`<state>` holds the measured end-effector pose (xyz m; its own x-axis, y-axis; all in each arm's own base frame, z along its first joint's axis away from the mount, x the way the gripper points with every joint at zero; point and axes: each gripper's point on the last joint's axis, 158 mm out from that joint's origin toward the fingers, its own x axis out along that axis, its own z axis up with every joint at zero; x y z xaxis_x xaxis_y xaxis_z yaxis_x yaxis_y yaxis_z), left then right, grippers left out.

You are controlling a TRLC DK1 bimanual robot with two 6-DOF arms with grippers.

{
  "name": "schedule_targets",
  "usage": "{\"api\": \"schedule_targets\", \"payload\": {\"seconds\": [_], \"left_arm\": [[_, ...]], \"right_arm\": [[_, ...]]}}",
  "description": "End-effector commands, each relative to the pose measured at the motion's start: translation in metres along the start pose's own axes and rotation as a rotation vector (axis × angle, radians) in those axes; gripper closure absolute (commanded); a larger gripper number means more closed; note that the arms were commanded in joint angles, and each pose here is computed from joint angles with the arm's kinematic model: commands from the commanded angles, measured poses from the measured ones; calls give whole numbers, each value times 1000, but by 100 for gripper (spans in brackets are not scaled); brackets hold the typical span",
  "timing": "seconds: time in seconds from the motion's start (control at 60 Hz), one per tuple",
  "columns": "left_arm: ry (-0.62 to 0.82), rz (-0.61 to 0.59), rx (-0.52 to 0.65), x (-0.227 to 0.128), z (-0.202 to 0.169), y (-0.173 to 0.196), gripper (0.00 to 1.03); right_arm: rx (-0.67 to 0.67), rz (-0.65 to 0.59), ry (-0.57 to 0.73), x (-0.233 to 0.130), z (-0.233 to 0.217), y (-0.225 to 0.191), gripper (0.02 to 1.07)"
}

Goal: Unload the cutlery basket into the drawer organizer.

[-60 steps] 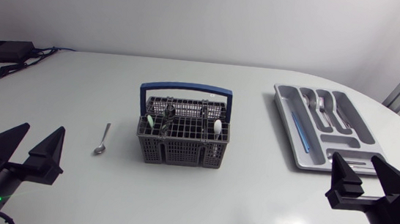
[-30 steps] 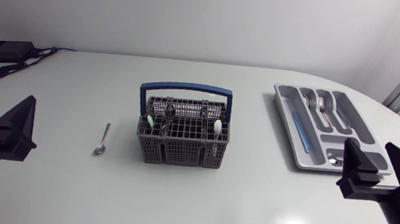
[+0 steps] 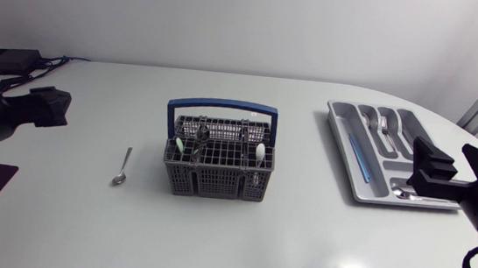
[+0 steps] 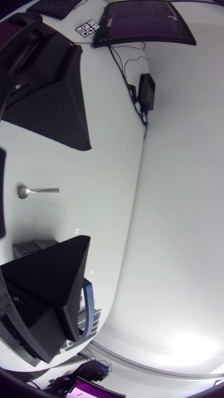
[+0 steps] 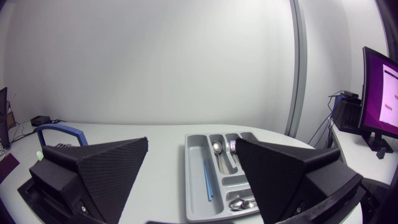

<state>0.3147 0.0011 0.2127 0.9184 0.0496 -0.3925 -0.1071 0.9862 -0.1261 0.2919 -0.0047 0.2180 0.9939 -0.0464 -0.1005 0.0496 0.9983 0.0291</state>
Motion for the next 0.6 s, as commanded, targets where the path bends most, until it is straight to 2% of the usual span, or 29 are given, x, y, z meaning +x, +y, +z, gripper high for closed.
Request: {"api": "schedule_targets", "payload": {"seconds": [0.0, 0.233, 0.583], "left_arm": [[68, 12, -12, 12, 3, -6, 7], [312, 38, 42, 40, -22, -16, 6], [729, 92, 106, 86, -86, -20, 5]], "right_arm": [[26, -1, 13, 4, 8, 1, 6], [34, -3, 133, 17, 0, 5, 6], [4, -24, 505, 32, -45, 5, 6]]}}
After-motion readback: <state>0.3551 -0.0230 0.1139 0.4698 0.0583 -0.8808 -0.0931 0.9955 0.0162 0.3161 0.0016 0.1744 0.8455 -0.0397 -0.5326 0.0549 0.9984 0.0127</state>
